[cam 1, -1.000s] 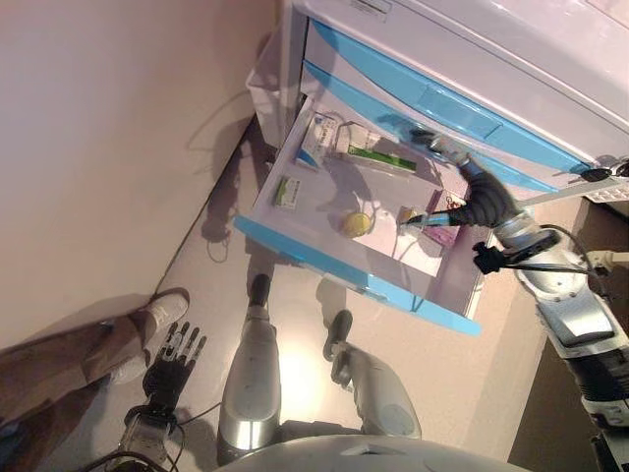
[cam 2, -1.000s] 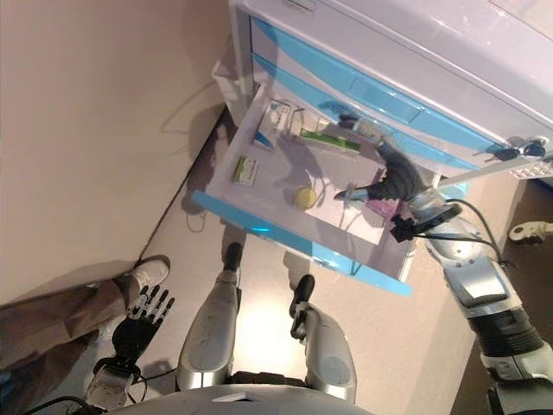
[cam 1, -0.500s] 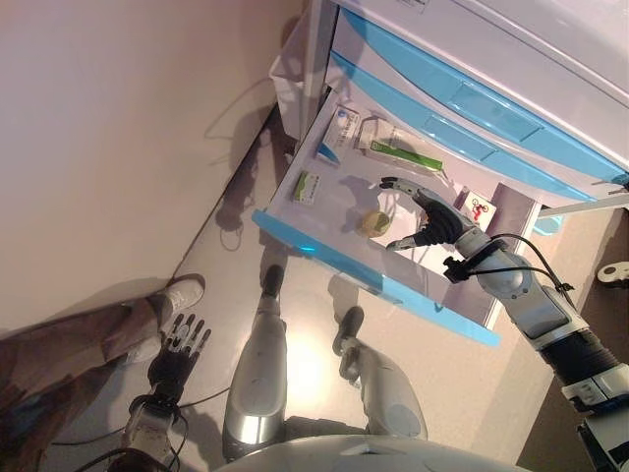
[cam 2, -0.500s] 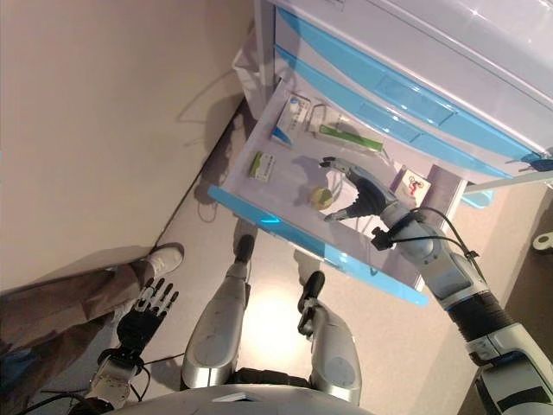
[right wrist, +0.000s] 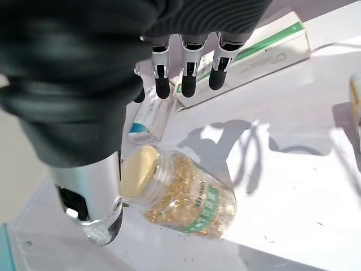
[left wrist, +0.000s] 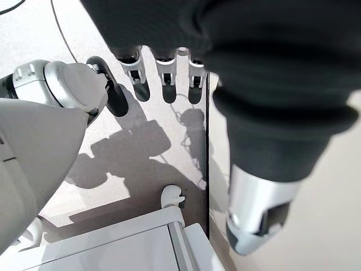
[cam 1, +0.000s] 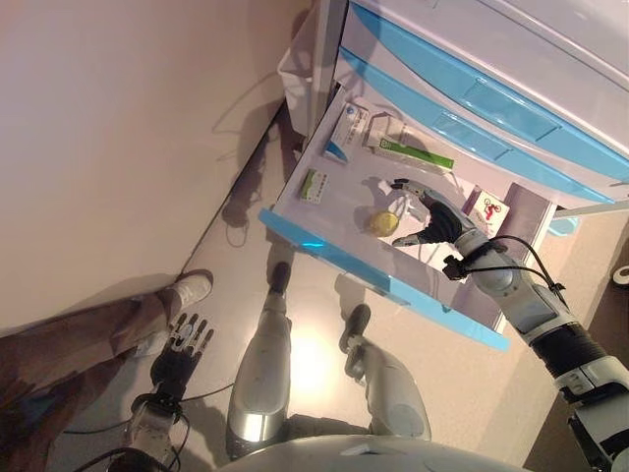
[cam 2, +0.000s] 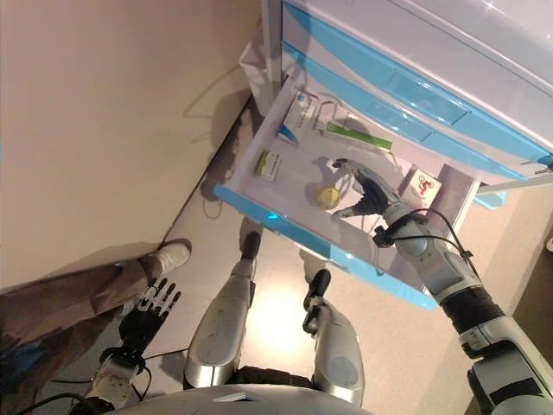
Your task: Open the drawer and pick up the medicine
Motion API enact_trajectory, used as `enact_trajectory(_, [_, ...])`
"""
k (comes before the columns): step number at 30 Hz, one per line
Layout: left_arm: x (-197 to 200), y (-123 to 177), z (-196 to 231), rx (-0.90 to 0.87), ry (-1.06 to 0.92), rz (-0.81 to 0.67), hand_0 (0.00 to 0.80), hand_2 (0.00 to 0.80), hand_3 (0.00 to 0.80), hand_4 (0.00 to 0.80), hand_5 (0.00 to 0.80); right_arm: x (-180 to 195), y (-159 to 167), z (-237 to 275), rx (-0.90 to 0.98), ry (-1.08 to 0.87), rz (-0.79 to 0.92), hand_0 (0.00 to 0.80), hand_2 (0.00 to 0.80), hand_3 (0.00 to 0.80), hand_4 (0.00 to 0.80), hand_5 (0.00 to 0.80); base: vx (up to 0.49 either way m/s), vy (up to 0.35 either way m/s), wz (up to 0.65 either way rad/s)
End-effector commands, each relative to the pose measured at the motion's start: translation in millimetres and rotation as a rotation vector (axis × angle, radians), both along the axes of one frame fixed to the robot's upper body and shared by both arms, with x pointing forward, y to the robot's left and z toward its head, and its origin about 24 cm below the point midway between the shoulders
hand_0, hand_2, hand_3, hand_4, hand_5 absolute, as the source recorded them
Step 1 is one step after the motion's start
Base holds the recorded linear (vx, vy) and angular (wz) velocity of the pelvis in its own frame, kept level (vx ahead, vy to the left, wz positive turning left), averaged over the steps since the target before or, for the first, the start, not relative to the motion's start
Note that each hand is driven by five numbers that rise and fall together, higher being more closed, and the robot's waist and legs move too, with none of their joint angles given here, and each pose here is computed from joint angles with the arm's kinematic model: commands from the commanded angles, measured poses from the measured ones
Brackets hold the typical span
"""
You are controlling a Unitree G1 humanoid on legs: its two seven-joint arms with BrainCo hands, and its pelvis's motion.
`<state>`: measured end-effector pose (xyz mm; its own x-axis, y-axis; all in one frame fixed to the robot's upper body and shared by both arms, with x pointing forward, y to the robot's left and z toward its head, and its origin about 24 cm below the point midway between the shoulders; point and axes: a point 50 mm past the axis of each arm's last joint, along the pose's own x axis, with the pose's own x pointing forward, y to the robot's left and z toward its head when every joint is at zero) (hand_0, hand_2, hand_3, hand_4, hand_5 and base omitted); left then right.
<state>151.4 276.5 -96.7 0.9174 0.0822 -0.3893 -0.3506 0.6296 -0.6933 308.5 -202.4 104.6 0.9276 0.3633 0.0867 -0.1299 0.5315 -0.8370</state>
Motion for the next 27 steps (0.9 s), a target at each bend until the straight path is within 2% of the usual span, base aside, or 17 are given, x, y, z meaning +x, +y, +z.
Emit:
enact_trajectory(1, [-5, -4, -1, 0.023, 0.012, -0.052, 0.000, 0.000, 0.000, 0.000, 0.000, 2, 11, 11, -0.006, -0.058, 0.051, 0.000, 0.000, 0.000, 0.000, 0.000, 0.000, 0.000, 0.00])
enact_trajectory(27, [0, -12, -3, 0.003, 0.016, -0.079, 0.000, 0.000, 0.000, 0.000, 0.000, 12, 14, -13, -0.085, 0.054, 0.019, 0.000, 0.000, 0.000, 0.000, 0.000, 0.001, 0.002, 0.01])
